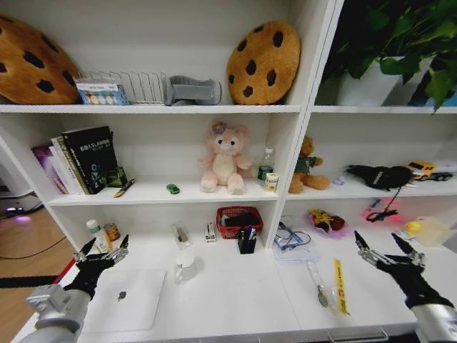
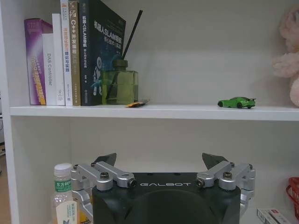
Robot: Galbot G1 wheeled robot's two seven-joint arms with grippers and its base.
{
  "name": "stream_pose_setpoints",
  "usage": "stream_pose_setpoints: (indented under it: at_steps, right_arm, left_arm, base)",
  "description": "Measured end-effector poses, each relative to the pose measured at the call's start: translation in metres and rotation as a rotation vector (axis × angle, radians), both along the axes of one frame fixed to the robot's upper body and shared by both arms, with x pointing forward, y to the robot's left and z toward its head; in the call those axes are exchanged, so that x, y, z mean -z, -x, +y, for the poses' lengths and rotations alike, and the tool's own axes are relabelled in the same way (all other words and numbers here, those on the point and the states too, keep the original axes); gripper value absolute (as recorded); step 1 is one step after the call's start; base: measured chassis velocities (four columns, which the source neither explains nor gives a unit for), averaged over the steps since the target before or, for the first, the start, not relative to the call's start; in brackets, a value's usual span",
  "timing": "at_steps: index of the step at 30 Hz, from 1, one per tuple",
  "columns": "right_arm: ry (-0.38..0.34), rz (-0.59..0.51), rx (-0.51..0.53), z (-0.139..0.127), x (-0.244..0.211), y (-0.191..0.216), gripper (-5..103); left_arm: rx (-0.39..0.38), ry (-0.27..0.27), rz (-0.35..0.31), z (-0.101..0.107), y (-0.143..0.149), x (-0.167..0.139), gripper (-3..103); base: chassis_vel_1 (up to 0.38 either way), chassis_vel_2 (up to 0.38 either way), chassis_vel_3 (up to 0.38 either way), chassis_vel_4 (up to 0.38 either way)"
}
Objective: Organize the objects on the table.
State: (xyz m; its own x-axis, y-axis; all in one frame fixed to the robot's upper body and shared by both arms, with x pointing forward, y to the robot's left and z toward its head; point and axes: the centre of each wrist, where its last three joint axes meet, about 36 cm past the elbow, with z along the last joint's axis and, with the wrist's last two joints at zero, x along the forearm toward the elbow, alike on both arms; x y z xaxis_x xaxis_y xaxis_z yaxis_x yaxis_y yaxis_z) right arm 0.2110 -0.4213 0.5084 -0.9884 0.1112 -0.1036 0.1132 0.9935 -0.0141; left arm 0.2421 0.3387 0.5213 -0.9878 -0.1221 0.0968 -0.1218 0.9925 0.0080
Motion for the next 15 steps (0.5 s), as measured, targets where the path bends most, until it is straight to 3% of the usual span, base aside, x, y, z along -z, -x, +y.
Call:
stream_pose_setpoints:
  at_steps: [6,15]
  right_arm:
    - [-0.023,0.019,0.012,0.003,0.014,0.002,100]
    - [-0.029,0.029,0.004,0.007,0.029,-0.001,100]
  left_arm:
    - [0.0,0.0,0.0,0.0,0.0,0.0,100]
    - [0.0,0.0,0.0,0.0,0.0,0.0,100]
  base:
    - [-0.148,-0.165,0.131,0.151]
    - [-0.243,-0.245,0.236,0.239]
